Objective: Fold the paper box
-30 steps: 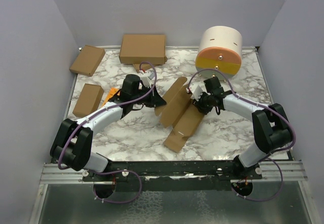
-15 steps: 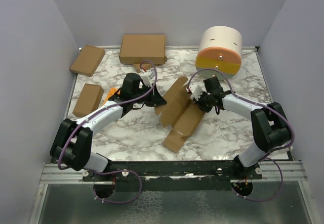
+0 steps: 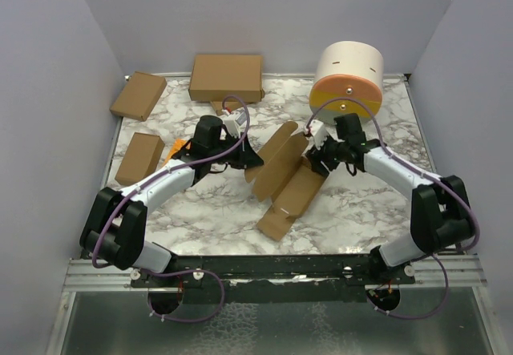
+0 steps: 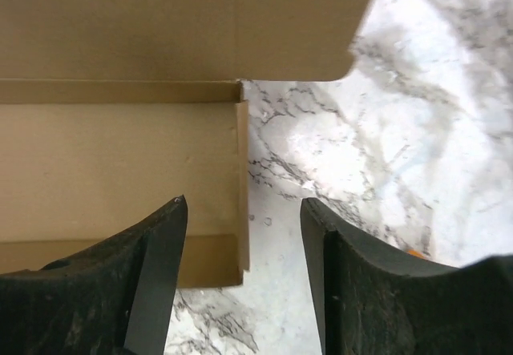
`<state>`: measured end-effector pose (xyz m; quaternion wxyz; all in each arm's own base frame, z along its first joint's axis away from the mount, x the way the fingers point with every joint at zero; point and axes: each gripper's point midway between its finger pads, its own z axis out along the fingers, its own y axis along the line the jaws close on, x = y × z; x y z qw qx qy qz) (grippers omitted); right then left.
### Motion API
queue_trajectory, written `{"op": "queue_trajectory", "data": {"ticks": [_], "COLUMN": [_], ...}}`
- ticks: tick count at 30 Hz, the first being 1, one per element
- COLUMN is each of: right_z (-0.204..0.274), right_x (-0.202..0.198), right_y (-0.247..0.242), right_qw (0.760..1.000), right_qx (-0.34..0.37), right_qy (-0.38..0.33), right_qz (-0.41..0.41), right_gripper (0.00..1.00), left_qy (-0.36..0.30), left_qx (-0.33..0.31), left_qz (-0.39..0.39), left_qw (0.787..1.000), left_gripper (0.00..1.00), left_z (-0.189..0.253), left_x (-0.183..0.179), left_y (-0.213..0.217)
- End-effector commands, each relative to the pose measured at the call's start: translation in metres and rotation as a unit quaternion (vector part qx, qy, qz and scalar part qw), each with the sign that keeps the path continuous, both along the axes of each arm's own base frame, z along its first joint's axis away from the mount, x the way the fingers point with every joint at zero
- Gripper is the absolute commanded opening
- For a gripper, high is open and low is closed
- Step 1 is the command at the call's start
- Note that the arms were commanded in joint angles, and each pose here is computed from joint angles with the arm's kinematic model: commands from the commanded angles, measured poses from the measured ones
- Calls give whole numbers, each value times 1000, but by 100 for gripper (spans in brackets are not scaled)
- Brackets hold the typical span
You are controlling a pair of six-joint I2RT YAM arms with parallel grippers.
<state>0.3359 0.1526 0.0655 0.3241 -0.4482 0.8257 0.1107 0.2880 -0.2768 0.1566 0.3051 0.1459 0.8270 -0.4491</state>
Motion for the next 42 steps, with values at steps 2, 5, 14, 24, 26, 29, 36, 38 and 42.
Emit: {"op": "queue_trajectory", "data": {"ticks": [2,5,14,24,26,29,36,38,42], "right_z": [60,69,41,10,3,-7,-21,-28,-30], "right_x": [0,-6,2,0,3,7,23,24,23], "right_y": [1,-13,-75,-67,-67,-65,-59,-58,-56], "right_qw": [994,989,951,916,914,914,916,914,913], "right_qx": [102,146,195,233,229,221,204,202,203], "right_qy": [-34,-16,55,130,142,153,160,171,178], "right_qz": [7,-2,-232,-300,-303,-304,-306,-307,-305], "right_gripper": [59,59,1,1,1,1,1,1,1], "left_qy": [-23,-28,-38,-51,-52,-48,-73,-77,-74], "left_qx": [2,10,5,-40,-51,-60,-71,-97,-161], "left_qz": [7,10,25,113,106,79,57,59,53], "left_qw": [1000,999,999,991,992,994,993,991,983], "left_gripper": [0,0,0,0,0,14,60,64,66], "left_z": [11,12,19,35,39,41,49,59,78], "left_x": [9,11,18,34,31,25,22,26,34], "left_y": [2,3,3,6,1,-7,-1,5,14]}}
